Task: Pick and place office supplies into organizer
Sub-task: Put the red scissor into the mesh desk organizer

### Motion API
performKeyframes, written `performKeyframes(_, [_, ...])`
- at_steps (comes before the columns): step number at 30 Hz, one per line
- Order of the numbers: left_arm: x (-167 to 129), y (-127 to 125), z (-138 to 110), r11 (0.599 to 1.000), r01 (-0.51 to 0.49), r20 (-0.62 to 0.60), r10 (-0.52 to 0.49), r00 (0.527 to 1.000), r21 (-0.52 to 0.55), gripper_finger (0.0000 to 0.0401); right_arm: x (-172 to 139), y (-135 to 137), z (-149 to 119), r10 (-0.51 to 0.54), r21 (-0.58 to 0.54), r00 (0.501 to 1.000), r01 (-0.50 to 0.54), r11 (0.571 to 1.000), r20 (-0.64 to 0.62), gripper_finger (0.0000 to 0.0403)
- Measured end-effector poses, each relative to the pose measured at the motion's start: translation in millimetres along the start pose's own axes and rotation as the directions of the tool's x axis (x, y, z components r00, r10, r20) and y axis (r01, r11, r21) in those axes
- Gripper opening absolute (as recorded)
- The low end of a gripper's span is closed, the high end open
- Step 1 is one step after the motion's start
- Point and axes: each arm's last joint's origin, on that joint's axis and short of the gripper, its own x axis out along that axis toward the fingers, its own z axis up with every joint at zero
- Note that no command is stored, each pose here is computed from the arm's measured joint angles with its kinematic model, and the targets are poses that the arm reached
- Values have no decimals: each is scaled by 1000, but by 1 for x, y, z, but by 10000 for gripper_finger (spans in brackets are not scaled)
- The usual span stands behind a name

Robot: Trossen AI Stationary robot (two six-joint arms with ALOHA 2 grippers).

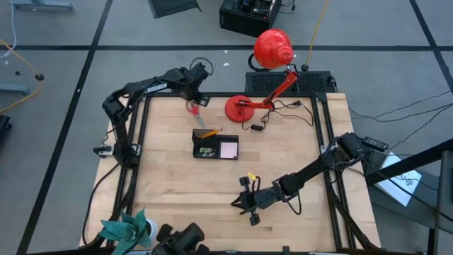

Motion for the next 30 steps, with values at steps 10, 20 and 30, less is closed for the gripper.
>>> performKeyframes(10, [35,-4,-3,997,-14,-97,6,995,-82,152,0,0,2,0,25,999,-1,1000,38,9])
performKeyframes(20, [48,-6,-8,988,-53,-157,30,987,-148,152,-1,1,1,2,29,1000,-3,1000,27,9])
performKeyframes(30, [52,1,-13,985,-150,-205,129,970,-87,152,-1,1,-4,4,61,1000,-2,998,-23,9])
